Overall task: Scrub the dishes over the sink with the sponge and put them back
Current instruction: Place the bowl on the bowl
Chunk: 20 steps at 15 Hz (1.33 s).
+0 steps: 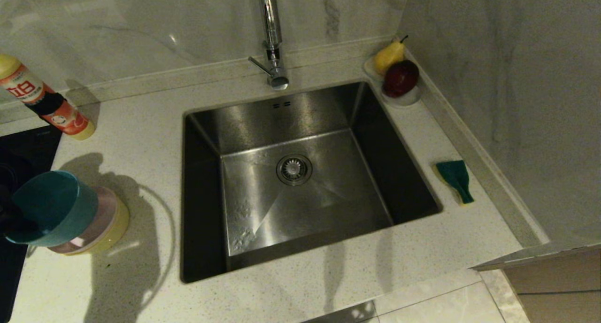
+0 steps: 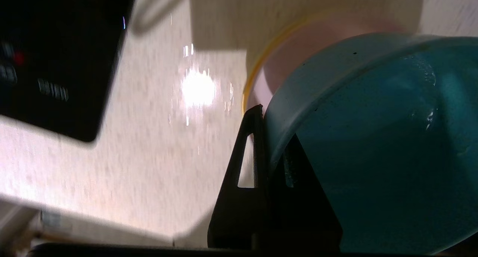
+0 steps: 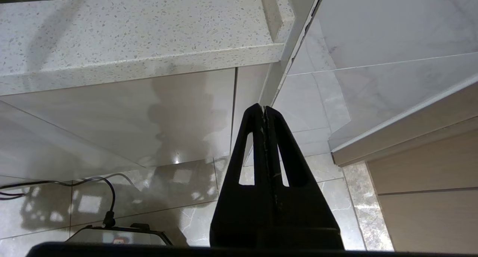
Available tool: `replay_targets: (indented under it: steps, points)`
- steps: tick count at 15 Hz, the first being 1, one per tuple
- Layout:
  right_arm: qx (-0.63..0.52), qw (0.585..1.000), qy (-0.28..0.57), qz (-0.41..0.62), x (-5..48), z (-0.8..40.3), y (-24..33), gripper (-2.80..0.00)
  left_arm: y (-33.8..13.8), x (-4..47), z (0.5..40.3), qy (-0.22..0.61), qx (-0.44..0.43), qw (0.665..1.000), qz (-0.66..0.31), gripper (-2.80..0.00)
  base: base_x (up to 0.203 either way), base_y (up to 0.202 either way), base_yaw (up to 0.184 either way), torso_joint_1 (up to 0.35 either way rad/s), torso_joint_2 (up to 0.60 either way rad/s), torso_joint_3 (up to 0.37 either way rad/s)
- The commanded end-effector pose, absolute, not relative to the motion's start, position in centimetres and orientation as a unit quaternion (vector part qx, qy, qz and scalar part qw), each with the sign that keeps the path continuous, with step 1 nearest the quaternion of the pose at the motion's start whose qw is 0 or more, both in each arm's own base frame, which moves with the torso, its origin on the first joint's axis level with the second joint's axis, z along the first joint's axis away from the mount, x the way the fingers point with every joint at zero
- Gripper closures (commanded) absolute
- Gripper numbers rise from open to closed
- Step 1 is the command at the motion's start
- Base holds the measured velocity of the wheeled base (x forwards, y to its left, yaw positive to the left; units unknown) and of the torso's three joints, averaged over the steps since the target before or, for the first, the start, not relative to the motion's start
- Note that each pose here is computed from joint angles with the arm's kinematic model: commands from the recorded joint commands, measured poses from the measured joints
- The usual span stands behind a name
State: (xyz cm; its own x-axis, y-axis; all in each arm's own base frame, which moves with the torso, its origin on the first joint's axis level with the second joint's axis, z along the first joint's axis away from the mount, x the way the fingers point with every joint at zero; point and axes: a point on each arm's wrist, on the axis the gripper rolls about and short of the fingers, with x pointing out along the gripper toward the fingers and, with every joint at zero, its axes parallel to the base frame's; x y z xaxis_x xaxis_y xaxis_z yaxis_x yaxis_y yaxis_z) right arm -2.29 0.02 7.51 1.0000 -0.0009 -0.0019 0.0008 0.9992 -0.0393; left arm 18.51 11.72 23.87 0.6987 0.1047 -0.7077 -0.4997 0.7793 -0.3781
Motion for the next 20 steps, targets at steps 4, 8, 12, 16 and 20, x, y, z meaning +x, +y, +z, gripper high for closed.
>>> replay_targets:
  steps: [4,8,12,16,20]
  points:
    - [-0.02,1.0,0.002,0.0,-2.3,7.5,0.0,0.0,11.7,18.5,22.8,0.347,-0.28,0.879,0.169,0.0,0.0,0.0,0.0,0.0,0.0,0.0]
    - [-0.02,1.0,0.002,-0.001,-2.3,7.5,0.0,0.0,11.7,18.4,22.4,0.351,-0.282,0.877,0.168,0.0,0.0,0.0,0.0,0.0,0.0,0.0]
    - [-0.02,1.0,0.002,0.0,-2.3,7.5,0.0,0.0,11.7,18.5,21.7,0.347,-0.278,0.879,0.172,0.0,0.0,0.0,0.0,0.0,0.0,0.0]
    - [-0.02,1.0,0.002,0.0,-2.3,7.5,0.0,0.0,11.8,18.5,21.6,0.346,-0.277,0.88,0.172,0.0,0.0,0.0,0.0,0.0,0.0,0.0]
    - [-0.02,1.0,0.002,0.0,-2.3,7.5,0.0,0.0,11.5,18.2,22.1,0.336,-0.278,0.884,0.169,0.0,0.0,0.0,0.0,0.0,0.0,0.0]
